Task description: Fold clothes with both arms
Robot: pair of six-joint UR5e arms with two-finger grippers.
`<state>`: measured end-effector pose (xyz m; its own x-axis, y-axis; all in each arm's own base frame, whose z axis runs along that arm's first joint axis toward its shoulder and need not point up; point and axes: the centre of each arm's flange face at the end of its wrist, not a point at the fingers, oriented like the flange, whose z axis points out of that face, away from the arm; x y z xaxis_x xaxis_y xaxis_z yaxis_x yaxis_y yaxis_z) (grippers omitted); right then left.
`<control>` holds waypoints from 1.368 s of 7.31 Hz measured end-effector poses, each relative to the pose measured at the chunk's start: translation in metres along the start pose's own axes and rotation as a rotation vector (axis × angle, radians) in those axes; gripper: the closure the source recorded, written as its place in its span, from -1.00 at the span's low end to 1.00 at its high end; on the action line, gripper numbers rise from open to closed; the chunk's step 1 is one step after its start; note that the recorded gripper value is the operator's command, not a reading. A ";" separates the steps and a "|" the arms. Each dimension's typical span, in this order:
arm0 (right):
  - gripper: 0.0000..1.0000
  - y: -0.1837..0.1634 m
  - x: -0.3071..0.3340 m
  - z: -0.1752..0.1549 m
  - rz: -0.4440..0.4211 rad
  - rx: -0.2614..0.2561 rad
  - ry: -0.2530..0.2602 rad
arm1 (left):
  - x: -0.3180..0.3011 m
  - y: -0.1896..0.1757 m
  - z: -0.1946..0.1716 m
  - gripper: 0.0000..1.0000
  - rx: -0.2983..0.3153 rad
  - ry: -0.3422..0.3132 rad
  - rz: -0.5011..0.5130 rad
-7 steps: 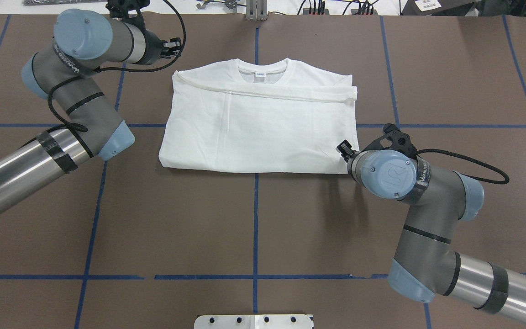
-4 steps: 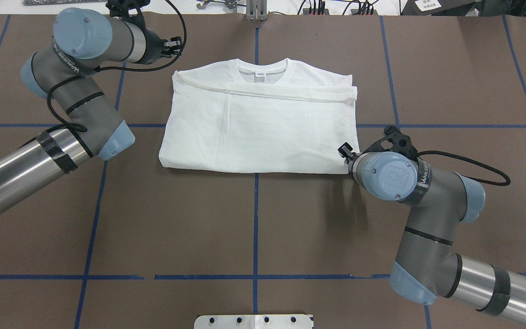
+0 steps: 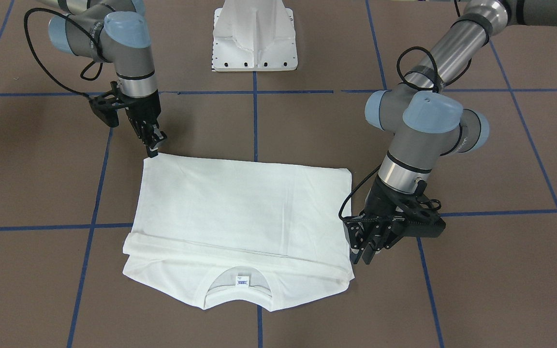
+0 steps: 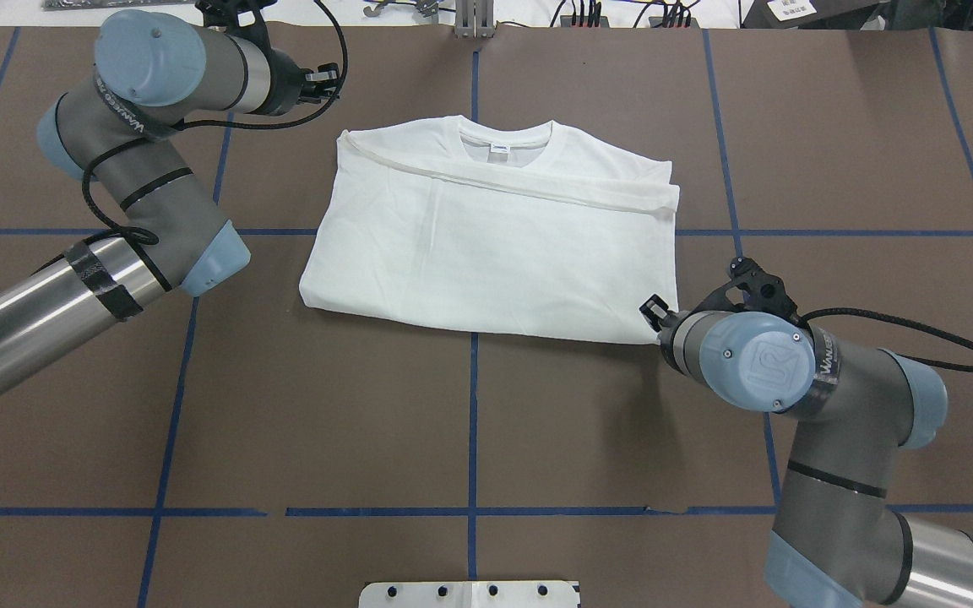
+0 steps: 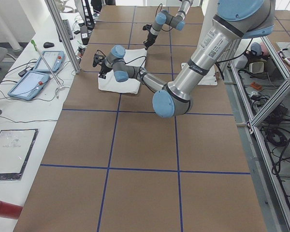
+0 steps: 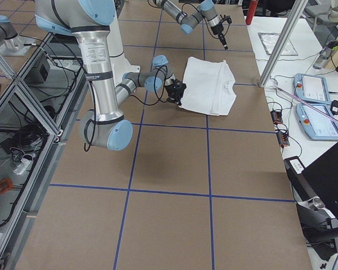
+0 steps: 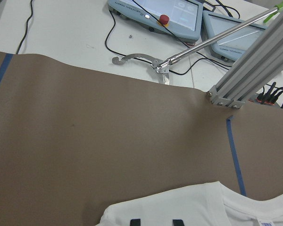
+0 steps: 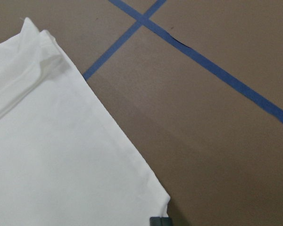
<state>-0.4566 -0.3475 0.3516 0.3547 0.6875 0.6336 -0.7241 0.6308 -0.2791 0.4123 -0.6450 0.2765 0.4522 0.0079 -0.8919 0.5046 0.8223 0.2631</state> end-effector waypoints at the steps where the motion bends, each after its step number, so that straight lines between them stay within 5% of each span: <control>1: 1.00 0.024 0.017 -0.023 -0.042 -0.031 0.033 | 0.002 0.000 -0.005 0.31 0.002 0.009 0.001; 4: 1.00 0.097 0.083 -0.100 -0.209 -0.168 0.235 | 0.008 0.007 -0.016 0.31 -0.028 0.045 0.008; 5: -0.98 0.119 0.105 -0.113 -0.264 -0.208 0.285 | 0.012 0.011 -0.023 0.31 -0.065 0.073 0.011; 7: -1.00 0.147 0.132 -0.126 -0.297 -0.238 0.325 | 0.022 0.020 -0.044 0.29 -0.133 0.131 0.017; 9: -1.00 0.133 0.118 -0.130 -0.235 -0.198 0.280 | 0.024 0.029 -0.067 0.16 -0.180 0.119 0.005; 10: -1.00 0.109 0.094 -0.130 -0.188 -0.160 0.232 | 0.027 0.038 -0.077 -0.09 -0.211 0.076 -0.008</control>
<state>-0.4253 -0.1669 0.2869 0.6117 0.6058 0.5086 -0.5374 0.7901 -0.2947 0.3873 -0.5700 0.2342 0.3884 0.0370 -0.9208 0.3395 0.9232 0.1803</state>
